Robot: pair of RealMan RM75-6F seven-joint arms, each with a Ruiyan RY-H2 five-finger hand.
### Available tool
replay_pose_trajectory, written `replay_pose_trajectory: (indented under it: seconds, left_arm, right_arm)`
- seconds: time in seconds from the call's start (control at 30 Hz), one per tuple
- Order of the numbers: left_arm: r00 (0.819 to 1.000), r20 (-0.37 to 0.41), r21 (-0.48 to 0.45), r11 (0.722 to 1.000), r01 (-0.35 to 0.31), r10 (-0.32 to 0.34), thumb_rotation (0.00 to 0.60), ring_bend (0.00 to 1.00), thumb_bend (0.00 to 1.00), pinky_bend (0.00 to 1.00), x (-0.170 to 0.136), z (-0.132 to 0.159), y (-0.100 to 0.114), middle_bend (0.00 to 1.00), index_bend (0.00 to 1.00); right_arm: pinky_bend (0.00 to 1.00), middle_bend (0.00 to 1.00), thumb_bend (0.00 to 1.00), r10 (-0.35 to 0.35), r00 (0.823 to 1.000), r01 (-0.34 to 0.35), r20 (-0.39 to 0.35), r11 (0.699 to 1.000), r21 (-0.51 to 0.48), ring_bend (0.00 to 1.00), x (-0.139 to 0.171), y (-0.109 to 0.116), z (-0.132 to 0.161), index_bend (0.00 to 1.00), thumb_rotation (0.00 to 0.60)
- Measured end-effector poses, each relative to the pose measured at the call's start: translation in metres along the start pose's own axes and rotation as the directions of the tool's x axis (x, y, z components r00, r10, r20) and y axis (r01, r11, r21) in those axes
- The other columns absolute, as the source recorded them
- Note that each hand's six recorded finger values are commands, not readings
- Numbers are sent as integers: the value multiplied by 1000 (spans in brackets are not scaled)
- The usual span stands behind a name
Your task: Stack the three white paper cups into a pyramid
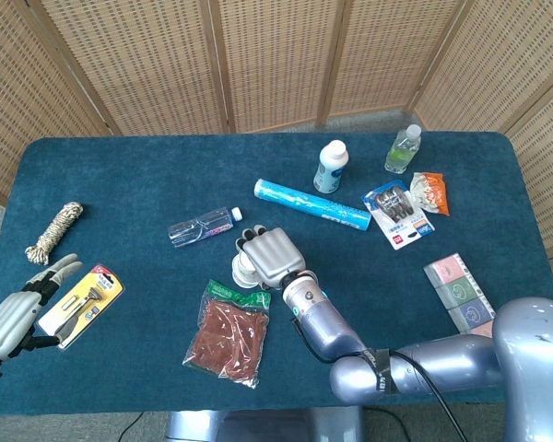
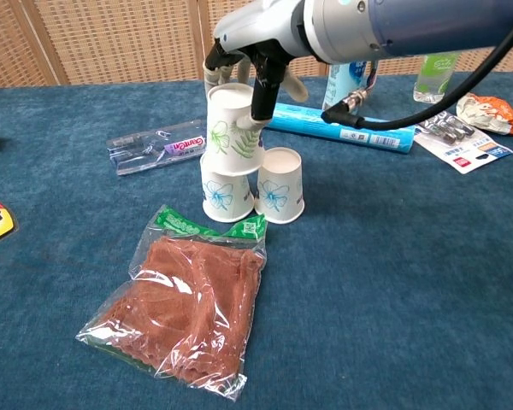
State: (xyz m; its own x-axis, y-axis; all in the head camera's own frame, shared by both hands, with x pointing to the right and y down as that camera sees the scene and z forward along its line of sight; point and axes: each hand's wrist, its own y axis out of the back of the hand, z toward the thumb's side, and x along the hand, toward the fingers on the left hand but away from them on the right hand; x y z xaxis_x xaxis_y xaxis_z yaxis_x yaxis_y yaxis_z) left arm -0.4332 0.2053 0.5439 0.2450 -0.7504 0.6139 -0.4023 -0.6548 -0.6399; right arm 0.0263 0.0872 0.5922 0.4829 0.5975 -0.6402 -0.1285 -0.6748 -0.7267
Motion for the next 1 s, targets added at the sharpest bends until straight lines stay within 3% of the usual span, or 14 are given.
replay_pose_trajectory:
  seconds: [0.47, 0.87, 1.0]
  left_arm:
    - [1000, -7, -4, 1000, 12, -12, 600, 0, 485, 103, 1, -3, -2, 0, 0]
    - [1000, 0, -9, 1000, 18, -18, 600, 0, 486, 104, 5, -2, -4, 0, 0]
    - [1000, 5, -8, 1000, 19, -19, 600, 0, 486, 104, 6, -1, -4, 0, 0]
  right_arm:
    - [713, 202, 446, 8, 1000, -8, 25, 1000, 24, 174, -7, -3, -5, 277, 600]
    - [640, 122, 437, 35, 999, -37, 36, 998, 58, 124, -3, -6, -9, 132, 600]
    - [635, 120, 439, 39, 999, -41, 36, 997, 59, 122, 0, -5, -10, 127, 600]
